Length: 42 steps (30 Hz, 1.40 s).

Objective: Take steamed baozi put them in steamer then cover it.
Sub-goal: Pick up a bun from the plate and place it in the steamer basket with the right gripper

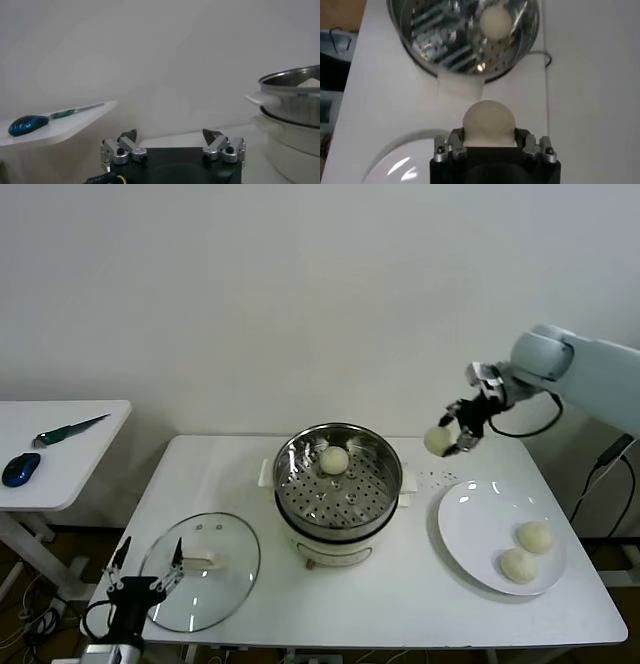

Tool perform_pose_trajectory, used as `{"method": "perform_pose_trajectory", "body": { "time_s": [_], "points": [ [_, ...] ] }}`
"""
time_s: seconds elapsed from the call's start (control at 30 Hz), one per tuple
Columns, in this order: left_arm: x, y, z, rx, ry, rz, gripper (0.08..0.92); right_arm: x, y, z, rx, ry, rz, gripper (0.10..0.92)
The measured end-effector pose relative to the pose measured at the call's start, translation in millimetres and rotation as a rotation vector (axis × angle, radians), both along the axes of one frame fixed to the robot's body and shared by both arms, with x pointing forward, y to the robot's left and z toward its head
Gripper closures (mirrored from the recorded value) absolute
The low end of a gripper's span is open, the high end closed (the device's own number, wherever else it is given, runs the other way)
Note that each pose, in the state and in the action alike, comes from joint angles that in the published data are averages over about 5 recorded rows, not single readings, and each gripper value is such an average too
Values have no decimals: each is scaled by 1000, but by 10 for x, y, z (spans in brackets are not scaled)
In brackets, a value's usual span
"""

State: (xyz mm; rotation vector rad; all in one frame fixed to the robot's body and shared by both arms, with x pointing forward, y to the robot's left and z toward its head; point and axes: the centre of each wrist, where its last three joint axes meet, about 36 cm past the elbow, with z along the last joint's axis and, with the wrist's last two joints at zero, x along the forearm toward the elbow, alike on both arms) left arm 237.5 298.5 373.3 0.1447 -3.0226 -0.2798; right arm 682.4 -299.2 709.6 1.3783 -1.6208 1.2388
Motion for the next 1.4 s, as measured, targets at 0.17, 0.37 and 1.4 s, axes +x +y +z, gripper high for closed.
{"method": "perform_pose_trajectory", "body": {
  "time_s": [0.17,0.37,1.4],
  "points": [
    [16,-19,56,-4,-9,-9,177,53,545,80,14,-10,23,361],
    [10,-39,97,-6,-13,-22,177,72,1230,-61,1,-5,72,359],
    [6,-19,114,4,-10,-24,177,-116,2557,-1319,-90,94,211,222]
  ]
}}
